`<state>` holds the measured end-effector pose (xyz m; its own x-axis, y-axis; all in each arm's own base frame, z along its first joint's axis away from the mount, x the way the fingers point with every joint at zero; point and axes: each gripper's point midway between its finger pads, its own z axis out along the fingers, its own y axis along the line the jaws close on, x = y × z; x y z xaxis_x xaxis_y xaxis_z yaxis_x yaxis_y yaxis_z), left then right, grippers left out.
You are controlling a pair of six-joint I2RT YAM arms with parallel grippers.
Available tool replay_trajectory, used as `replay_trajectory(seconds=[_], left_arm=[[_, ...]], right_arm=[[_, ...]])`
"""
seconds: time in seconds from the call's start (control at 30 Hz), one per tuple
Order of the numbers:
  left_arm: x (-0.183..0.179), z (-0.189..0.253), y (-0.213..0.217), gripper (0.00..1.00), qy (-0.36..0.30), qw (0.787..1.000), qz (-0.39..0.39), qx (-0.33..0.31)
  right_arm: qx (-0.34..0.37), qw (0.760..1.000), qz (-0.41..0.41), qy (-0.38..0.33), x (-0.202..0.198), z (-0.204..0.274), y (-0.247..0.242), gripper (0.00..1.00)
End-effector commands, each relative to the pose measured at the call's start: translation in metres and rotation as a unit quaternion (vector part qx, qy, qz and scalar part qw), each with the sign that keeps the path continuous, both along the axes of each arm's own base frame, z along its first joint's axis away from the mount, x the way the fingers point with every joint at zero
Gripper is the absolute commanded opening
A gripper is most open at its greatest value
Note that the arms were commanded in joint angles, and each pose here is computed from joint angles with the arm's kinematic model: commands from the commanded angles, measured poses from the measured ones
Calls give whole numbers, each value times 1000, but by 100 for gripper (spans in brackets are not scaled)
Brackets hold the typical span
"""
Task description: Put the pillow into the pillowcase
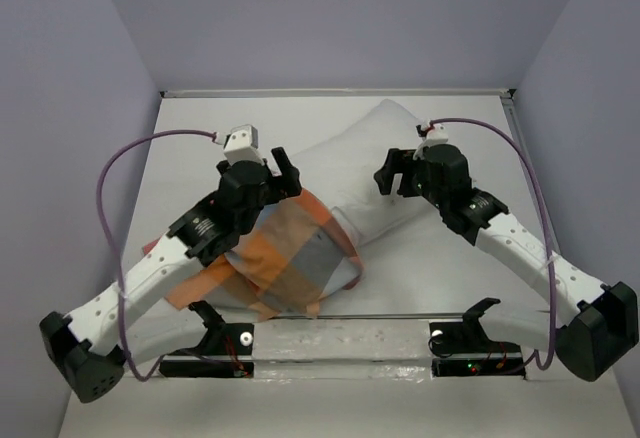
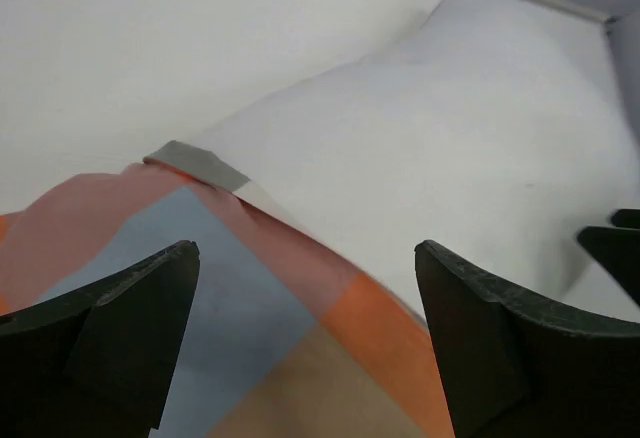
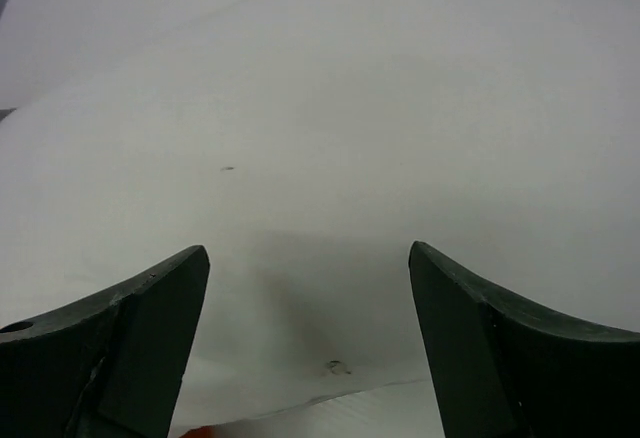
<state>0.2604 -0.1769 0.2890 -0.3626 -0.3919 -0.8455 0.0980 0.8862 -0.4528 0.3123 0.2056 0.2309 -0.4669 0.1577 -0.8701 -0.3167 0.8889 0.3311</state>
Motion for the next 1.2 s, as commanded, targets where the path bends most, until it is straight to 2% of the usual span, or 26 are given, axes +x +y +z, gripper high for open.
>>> replay_trajectory(seconds=[0.0,0.03,0.07,0.1,0.13,0.17,0.2,0.23,0.27,0.3,0.33,0.37,0.43,0.53,0.63,0.73,0.77,0.8,0.83,0.87,0.9,0.97,1.0,1.13,1.17], left_arm=[[43,-37,0,99,31,993,-1,110],[53,-39,3,99,32,993,7,117],[65,-44,-3,98,37,992,6,124],[71,-48,-5,94,40,990,4,134],[77,-53,-6,94,45,989,3,139],[83,-64,-12,85,54,988,-3,145],[85,-70,-15,79,59,987,-12,152],[87,-76,-19,73,64,986,-18,153],[89,-79,-21,59,67,985,-21,157],[90,-84,-23,36,71,985,-23,158],[91,-83,-24,36,69,985,-24,155],[93,-78,-29,22,54,988,-27,142],[94,-67,-37,8,36,991,-44,121],[95,-51,-58,0,13,991,-88,97],[97,-35,-72,0,-8,989,-120,87],[95,-31,-71,0,-13,987,-127,98],[92,-33,-66,6,-8,987,-124,106],[91,-34,-63,14,-5,986,-120,112],[88,-35,-58,36,-1,986,-116,122],[88,-35,-53,47,0,986,-109,129],[88,-34,-51,65,-1,985,-107,135],[88,-28,-48,74,-5,985,-105,140],[89,-25,-48,75,-9,984,-104,143],[99,-13,-52,75,-18,982,-106,158],[105,-15,-54,75,-17,979,-105,171]], right_arm=[[-47,998,-12,34,12,-16,-17,90],[-55,998,-10,40,13,-22,-16,88],[-59,997,-5,51,12,-31,-15,80],[-56,996,13,65,9,-39,-8,58],[-53,996,22,73,6,-45,-5,58],[-38,995,45,81,0,-50,3,29],[-29,994,58,82,-5,-51,6,13],[-21,994,68,88,-9,-57,10,3],[-4,994,77,75,-16,-49,11,0],[10,994,91,62,-30,-48,18,0],[7,993,91,70,-35,-57,20,0],[13,994,96,59,-44,-50,22,0],[11,989,129,69,-72,-58,38,0],[7,981,179,77,-117,-62,65,0],[12,975,208,81,-149,-59,79,0],[22,972,223,66,-156,-43,78,3],[19,973,223,59,-156,-34,75,26],[17,973,223,49,-156,-27,73,42],[8,974,224,27,-154,-15,67,65],[4,975,221,18,-153,0,63,71],[0,975,223,-3,-152,13,59,77],[4,974,224,-30,-150,34,56,81],[6,975,219,-43,-148,43,55,82],[6,976,195,-91,-119,82,55,79],[8,979,181,-91,-98,83,53,77]])
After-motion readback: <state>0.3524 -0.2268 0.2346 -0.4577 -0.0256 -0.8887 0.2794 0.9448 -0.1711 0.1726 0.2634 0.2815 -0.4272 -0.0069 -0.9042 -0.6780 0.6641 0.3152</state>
